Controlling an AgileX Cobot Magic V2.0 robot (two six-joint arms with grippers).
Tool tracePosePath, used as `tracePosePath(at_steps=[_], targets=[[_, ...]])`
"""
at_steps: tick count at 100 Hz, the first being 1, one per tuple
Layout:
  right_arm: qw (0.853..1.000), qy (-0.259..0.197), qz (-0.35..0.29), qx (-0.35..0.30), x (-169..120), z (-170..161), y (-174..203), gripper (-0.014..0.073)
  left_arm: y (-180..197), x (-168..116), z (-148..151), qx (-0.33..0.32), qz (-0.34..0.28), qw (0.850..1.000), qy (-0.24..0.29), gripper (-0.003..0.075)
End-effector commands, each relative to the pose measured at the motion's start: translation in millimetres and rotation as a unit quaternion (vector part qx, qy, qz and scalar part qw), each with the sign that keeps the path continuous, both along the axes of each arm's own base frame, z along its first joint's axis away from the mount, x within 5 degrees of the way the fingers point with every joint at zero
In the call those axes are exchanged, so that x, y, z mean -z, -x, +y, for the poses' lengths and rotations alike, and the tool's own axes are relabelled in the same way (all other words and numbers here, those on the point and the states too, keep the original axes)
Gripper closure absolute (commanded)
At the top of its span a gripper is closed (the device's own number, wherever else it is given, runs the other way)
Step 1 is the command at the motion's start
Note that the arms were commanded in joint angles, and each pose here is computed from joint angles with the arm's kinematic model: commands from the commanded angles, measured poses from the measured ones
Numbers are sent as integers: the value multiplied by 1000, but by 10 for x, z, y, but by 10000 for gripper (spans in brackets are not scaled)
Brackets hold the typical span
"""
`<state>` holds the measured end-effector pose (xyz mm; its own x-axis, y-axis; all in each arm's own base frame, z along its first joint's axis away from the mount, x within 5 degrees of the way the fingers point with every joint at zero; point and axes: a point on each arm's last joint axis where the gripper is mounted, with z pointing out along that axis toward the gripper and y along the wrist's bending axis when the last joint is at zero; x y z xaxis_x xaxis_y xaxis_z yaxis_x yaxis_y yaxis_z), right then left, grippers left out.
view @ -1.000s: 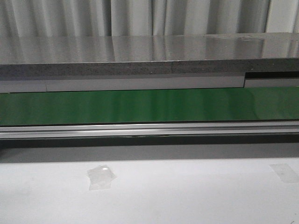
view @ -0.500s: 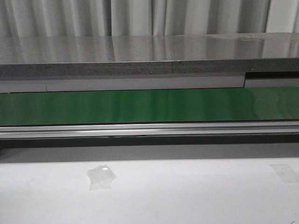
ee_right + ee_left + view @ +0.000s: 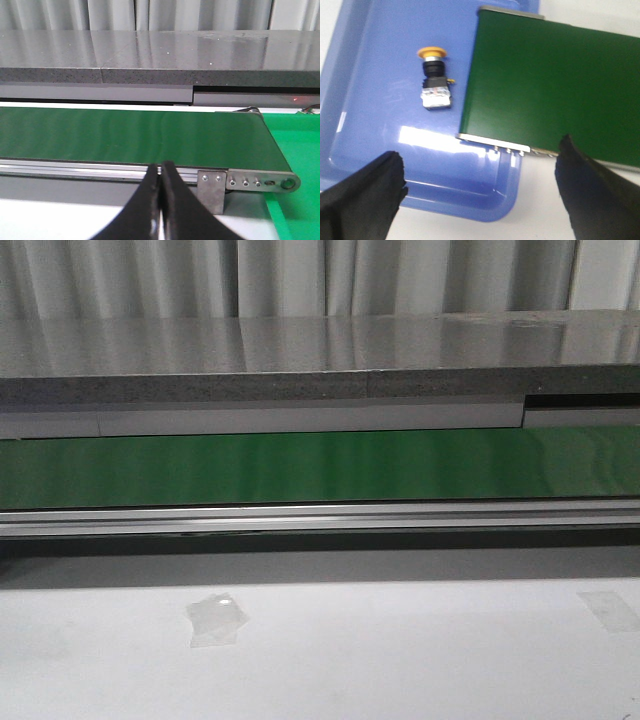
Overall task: Move button from left to right
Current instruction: 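Lower the open left gripper around the yellow-capped button switch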
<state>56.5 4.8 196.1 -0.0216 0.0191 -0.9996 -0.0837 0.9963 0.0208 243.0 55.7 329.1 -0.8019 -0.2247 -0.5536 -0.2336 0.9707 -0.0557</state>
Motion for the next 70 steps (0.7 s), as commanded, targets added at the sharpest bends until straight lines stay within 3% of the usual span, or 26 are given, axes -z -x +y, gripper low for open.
tracePosePath(at_steps=[1,70], targets=[[998,3,-58,5,-136,-7,24,662,-160,-129,134,-20,-46,999,1,139],[998,3,-58,5,-136,-7,24,662,-1407,705,596,-51,31,997,42,146]])
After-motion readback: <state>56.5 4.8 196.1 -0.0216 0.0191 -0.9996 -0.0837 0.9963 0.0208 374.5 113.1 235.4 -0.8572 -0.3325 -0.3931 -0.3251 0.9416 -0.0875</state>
